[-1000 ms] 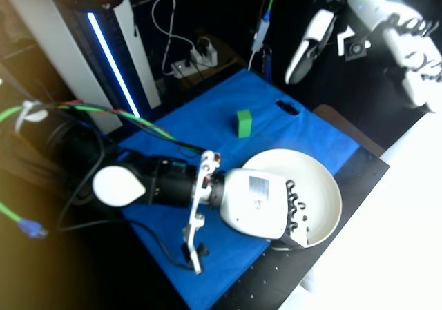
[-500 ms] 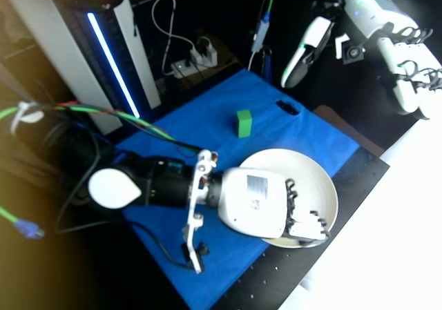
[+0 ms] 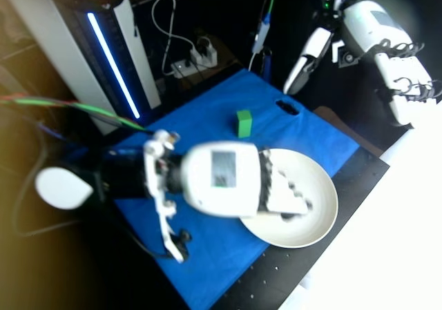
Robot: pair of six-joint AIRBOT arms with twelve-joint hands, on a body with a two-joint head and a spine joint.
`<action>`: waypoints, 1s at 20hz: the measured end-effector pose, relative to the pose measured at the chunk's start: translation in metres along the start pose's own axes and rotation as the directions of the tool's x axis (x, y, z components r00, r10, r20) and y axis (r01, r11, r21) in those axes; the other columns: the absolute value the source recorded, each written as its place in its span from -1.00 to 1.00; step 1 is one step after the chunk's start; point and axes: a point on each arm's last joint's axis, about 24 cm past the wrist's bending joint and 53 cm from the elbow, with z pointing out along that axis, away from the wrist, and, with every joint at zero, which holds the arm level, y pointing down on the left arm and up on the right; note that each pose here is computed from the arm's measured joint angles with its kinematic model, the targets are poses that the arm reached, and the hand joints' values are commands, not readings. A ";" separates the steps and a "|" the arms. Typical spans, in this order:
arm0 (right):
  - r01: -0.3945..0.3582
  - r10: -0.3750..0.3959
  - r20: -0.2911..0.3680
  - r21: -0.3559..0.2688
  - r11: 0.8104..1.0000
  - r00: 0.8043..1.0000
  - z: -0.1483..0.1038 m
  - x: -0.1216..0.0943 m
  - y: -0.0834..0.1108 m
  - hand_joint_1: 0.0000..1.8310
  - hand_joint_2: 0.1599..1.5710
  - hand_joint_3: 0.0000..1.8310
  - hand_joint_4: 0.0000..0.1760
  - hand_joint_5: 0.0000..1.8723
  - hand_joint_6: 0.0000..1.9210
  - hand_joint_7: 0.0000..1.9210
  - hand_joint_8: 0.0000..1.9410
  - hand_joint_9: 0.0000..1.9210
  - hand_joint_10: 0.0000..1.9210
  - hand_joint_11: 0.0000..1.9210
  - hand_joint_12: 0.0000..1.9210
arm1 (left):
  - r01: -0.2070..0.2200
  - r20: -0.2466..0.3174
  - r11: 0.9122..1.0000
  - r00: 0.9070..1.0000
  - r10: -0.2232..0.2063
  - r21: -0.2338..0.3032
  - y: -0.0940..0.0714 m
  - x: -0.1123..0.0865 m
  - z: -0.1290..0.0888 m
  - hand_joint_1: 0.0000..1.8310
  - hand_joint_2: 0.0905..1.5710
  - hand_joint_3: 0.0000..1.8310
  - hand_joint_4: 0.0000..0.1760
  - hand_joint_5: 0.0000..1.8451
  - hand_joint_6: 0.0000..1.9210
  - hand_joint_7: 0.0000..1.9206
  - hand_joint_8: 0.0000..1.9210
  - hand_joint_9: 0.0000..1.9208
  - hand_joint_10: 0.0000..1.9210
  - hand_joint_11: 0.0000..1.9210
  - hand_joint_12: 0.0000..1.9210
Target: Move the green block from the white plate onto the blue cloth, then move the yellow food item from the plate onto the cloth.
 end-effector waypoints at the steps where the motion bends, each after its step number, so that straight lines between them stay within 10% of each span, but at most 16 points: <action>1: -0.024 0.024 0.018 -0.011 1.000 1.000 -0.006 -0.007 0.005 0.30 0.25 -1.00 -1.00 0.22 -0.27 -0.39 -1.00 -0.68 -0.98 -1.00 -0.21 | 0.000 -0.001 1.000 1.000 0.000 -0.002 0.001 0.000 0.000 -0.41 -0.11 -1.00 0.46 -1.00 -1.00 -0.87 -1.00 -0.86 -1.00 -1.00 -0.58; 2: -0.029 0.029 0.030 -0.024 0.999 0.999 -0.013 -0.013 0.009 0.29 0.26 -1.00 -1.00 0.21 -0.25 -0.37 -0.99 -0.66 -0.98 -1.00 -0.18 | 0.006 -0.004 1.000 1.000 -0.006 -0.006 0.003 0.002 -0.001 -0.37 -0.12 -1.00 0.58 -1.00 -1.00 -0.87 -1.00 -0.86 -1.00 -1.00 -0.58; 4: -0.047 0.048 0.031 -0.034 0.998 0.998 -0.029 -0.012 0.011 0.29 0.26 -1.00 -1.00 0.21 -0.26 -0.08 -0.97 -0.27 -0.82 -0.95 0.61 | 0.013 -0.022 1.000 1.000 -0.013 -0.025 0.011 0.011 -0.003 -0.40 -0.10 -1.00 0.67 -1.00 -1.00 -0.87 -1.00 -0.84 -1.00 -1.00 -0.54; 5: -0.044 0.045 0.015 -0.030 0.999 0.999 -0.033 -0.007 0.010 0.28 0.24 -1.00 -1.00 0.23 -0.29 0.10 -0.89 -0.23 -0.35 -0.76 0.71 | 0.012 -0.027 0.999 1.000 -0.013 -0.032 0.013 0.012 -0.004 -0.41 -0.11 -1.00 0.73 -1.00 -1.00 -0.87 -1.00 -0.83 -0.99 -1.00 -0.54; 6: -0.047 0.047 -0.007 -0.032 0.998 0.999 -0.038 0.003 0.012 0.28 0.26 -1.00 -1.00 0.19 -0.23 0.07 -0.32 -0.19 0.31 -0.50 0.94 | 0.012 -0.030 0.999 0.999 -0.013 -0.040 0.015 0.013 -0.004 -0.37 -0.10 -1.00 0.66 -1.00 -1.00 -0.90 -1.00 -0.87 -1.00 -1.00 -0.62; 7: -0.053 0.052 -0.027 -0.038 0.998 0.998 -0.043 0.011 0.016 0.28 0.28 -1.00 -1.00 0.16 -0.18 -0.01 -0.22 -0.20 0.47 -0.40 0.99 | 0.017 -0.027 0.999 0.999 -0.018 -0.040 0.016 0.012 -0.004 -0.34 -0.10 -1.00 0.67 -1.00 -1.00 -0.91 -1.00 -0.89 -1.00 -1.00 -0.64; 8: -0.059 0.057 -0.038 -0.053 0.997 0.998 -0.048 0.017 0.021 0.26 0.28 -1.00 -1.00 0.15 -0.15 0.00 -0.39 -0.24 0.21 -0.54 0.83 | 0.024 -0.022 0.999 0.999 -0.025 -0.037 0.015 0.011 -0.004 -0.35 -0.10 -1.00 0.66 -1.00 -1.00 -0.91 -1.00 -0.88 -0.99 -1.00 -0.65; 11: -0.082 0.077 -0.068 -0.068 0.994 0.995 -0.061 0.036 0.023 0.29 0.26 -1.00 -1.00 0.18 -0.21 0.12 -0.59 -0.22 0.24 -0.56 0.87 | 0.028 -0.019 0.999 0.999 -0.029 -0.038 0.016 0.009 -0.005 -0.41 -0.13 -1.00 0.70 -1.00 -1.00 -0.87 -0.99 -0.87 -1.00 -0.99 -0.68; 12: -0.084 0.079 -0.083 -0.061 0.995 0.993 -0.063 0.043 0.021 0.28 0.15 -1.00 -1.00 0.04 -0.67 0.14 -0.53 -0.18 0.31 -0.47 0.93 | 0.031 -0.017 0.999 0.999 -0.032 -0.040 0.017 0.008 -0.006 -0.42 -0.13 -1.00 0.81 -1.00 -1.00 -0.87 -0.99 -0.87 -1.00 -0.99 -0.68; 15: -0.100 0.094 -0.105 -0.052 0.994 0.990 -0.068 0.055 0.020 0.23 0.23 -1.00 -0.81 0.24 -0.31 0.15 -0.57 -0.23 0.22 -0.60 0.93 | 0.042 -0.018 0.998 0.999 -0.043 -0.051 0.022 0.009 -0.008 -0.40 -0.09 -0.99 0.73 -1.00 -1.00 -0.87 -1.00 -0.86 -1.00 -1.00 -0.71; 17: -0.107 0.102 -0.106 -0.051 0.993 0.989 -0.071 0.056 0.020 0.19 0.11 -1.00 -1.00 0.00 -0.91 0.12 -0.65 -0.30 0.10 -0.67 0.87 | 0.040 -0.019 0.998 0.999 -0.041 -0.053 0.023 0.010 -0.008 -0.40 -0.06 -0.99 0.56 -1.00 -1.00 -0.90 -1.00 -0.87 -1.00 -1.00 -0.70; 20: -0.101 0.096 -0.103 -0.050 0.994 0.990 -0.076 0.051 0.021 0.00 -0.02 -1.00 -1.00 -0.32 -1.00 -0.08 -0.92 -0.42 -0.15 -0.78 0.73 | 0.041 -0.019 0.998 0.999 -0.042 -0.048 0.021 0.011 -0.008 -0.42 -0.10 -1.00 0.70 -1.00 -1.00 -0.88 -1.00 -0.85 -1.00 -1.00 -0.67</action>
